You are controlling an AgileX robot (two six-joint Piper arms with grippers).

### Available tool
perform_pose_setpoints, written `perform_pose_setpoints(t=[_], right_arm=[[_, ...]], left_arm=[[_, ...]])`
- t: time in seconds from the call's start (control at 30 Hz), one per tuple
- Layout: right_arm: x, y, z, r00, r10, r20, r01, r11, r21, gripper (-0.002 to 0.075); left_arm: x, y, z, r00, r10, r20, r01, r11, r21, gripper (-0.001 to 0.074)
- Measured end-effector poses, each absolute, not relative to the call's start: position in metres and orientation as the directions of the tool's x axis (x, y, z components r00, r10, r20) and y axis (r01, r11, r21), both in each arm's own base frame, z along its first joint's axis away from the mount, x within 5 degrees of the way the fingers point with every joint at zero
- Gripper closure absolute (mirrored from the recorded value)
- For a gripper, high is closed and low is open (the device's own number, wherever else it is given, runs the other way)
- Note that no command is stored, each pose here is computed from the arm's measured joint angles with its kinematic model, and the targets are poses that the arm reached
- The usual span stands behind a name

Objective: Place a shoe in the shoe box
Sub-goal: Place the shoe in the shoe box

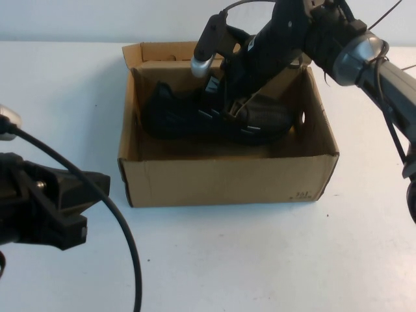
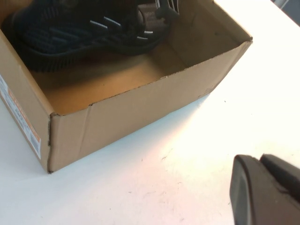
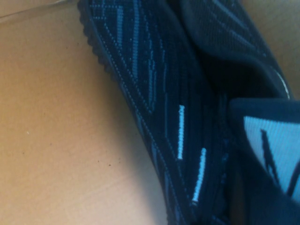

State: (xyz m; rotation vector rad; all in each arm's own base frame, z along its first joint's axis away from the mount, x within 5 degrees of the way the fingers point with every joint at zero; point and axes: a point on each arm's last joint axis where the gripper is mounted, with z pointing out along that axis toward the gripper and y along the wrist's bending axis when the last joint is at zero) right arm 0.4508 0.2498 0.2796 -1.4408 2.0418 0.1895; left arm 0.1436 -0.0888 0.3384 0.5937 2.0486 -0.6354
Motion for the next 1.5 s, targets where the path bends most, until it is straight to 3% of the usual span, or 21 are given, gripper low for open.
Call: perform_pose_setpoints(t=[0.47,1.07,1.17,1.37,1.5], right_arm=[[0.457,0.253,0.258,-0.292,-0.776,-0.56,-0.877,0.451,-0.168,0.0705],[0.459,0.252,0.258,-0.354,-0.743,-0.568,-0.843,0.517,-0.151,0.0697],[0.46,0.252,0.258,-0.355,-0.74,-0.572,-0.84,0.521,-0.151,0.0648],[0.461,0.253,0.26,-0.357,-0.724,-0.591,-0.831,0.535,-0.153,0.0465],[0.46,0.252,0.267,-0.363,-0.712,-0.601,-0.823,0.548,-0.151,0.0416]], left_arm=[[0.143,-0.089,0.338,-0.498,0.172,-0.85,0.624,0.752,-0.213,0.0736],[0.143,-0.089,0.338,-0.501,0.174,-0.848,0.626,0.75,-0.216,0.0736],[0.142,-0.089,0.337,-0.504,0.177,-0.845,0.628,0.747,-0.218,0.0736],[0.14,-0.09,0.336,-0.518,0.19,-0.834,0.636,0.737,-0.227,0.0736],[0.14,-0.09,0.336,-0.523,0.196,-0.829,0.64,0.733,-0.23,0.0736]])
